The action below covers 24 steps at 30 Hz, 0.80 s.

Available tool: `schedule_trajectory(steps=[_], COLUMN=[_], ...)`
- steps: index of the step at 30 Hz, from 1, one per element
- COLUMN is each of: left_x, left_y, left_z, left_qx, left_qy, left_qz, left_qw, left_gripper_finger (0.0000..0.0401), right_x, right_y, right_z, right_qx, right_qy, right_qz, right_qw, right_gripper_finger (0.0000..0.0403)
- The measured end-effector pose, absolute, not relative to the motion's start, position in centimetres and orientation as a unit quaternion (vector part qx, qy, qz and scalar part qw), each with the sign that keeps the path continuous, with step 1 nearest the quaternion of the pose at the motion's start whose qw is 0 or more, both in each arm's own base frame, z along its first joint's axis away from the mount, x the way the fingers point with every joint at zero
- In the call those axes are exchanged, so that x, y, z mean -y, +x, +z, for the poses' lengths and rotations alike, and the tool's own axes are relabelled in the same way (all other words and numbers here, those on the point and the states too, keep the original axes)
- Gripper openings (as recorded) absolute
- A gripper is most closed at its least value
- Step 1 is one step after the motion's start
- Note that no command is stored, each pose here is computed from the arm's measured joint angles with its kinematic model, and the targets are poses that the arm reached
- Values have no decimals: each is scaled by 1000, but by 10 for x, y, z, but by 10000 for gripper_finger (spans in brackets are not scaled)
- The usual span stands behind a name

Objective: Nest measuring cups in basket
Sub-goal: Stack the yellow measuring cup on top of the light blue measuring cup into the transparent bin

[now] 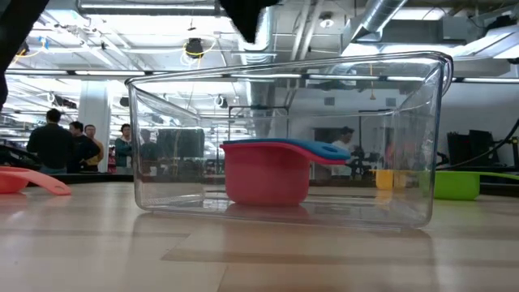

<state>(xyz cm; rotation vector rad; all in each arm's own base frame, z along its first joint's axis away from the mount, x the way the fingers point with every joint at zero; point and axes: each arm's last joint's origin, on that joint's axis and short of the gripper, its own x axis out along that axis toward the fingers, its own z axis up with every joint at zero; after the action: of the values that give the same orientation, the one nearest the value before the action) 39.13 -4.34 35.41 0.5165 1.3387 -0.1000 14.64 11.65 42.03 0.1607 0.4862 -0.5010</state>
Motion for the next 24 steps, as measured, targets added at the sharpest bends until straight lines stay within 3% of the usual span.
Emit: schedule_trajectory(steps=[4,8,12,18,24], left_x=[22,12,9,6,3], left_y=[349,316,283,254,245], left_z=[372,368,358,333,317], left_qx=[-620,-616,-574,-510,-480], left_qy=[155,130,123,131,155], left_qz=[-33,-10,4,24,64], left_qw=[769,777,810,849,861], left_gripper_finger=[84,84,84,84,84], right_x=[-104,-78,-37,49,137], right_y=[158,180,210,240,241], right_z=[425,432,436,437,424], right_qx=[-156,-91,-104,-188,-205], right_qy=[14,-23,-38,26,149], right_qz=[-327,-441,-534,-520,-487], right_qw=[932,893,838,833,836], right_gripper_finger=[26,26,26,26,26])
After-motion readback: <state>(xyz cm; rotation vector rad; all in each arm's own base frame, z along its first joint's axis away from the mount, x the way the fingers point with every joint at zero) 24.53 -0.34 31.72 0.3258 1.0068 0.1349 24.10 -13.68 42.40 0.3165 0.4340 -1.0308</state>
